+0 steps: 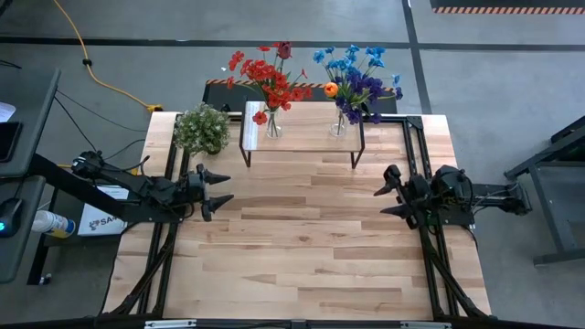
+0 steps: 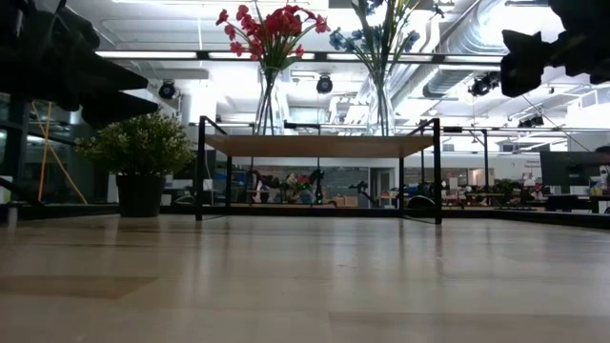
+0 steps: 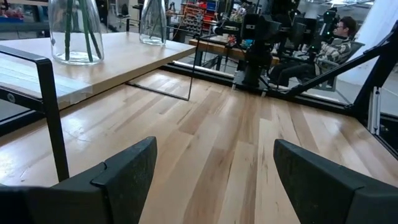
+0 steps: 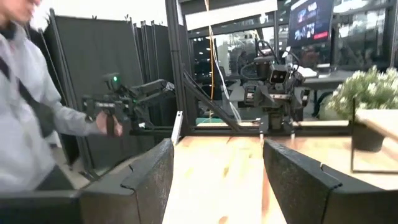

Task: Pick and place flowers into a vace then onto a shelf
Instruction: Return to Home Position

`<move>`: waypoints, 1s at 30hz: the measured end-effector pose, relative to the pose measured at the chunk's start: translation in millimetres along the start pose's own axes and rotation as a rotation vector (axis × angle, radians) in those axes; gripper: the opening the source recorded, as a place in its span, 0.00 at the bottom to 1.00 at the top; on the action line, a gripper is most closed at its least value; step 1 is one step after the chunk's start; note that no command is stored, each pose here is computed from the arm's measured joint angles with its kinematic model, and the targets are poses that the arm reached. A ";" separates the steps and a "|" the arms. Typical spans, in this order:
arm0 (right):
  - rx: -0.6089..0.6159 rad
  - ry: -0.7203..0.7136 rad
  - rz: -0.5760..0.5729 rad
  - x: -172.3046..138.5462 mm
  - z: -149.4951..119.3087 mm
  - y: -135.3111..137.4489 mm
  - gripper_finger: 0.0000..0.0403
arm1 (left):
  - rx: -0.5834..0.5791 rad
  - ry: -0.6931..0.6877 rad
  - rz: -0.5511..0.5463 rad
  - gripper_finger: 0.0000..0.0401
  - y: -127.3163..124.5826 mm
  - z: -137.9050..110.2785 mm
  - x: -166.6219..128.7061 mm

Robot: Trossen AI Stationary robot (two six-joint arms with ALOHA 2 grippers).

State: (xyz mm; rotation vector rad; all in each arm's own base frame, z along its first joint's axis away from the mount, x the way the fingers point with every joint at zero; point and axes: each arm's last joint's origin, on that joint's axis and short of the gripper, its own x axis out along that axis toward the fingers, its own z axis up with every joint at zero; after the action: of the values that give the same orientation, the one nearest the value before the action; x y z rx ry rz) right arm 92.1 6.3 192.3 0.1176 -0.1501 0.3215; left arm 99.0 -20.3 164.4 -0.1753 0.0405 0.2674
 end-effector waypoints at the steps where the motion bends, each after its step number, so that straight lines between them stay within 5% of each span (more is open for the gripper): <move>1: 0.024 0.000 0.000 0.0 0.0 0.0 0.59 | 0.000 0.000 0.000 0.89 0.0 0.0 0.0; 30: 0.049 0.002 -0.002 0.0 -0.1 0.0 0.59 | 0.001 0.001 0.002 0.89 0.1 -0.2 0.0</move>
State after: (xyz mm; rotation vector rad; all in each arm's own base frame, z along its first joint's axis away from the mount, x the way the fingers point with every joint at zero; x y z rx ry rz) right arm 92.1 6.3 192.2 0.1658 -0.1407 0.3236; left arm 99.0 -20.3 164.2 -0.1747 0.0413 0.2690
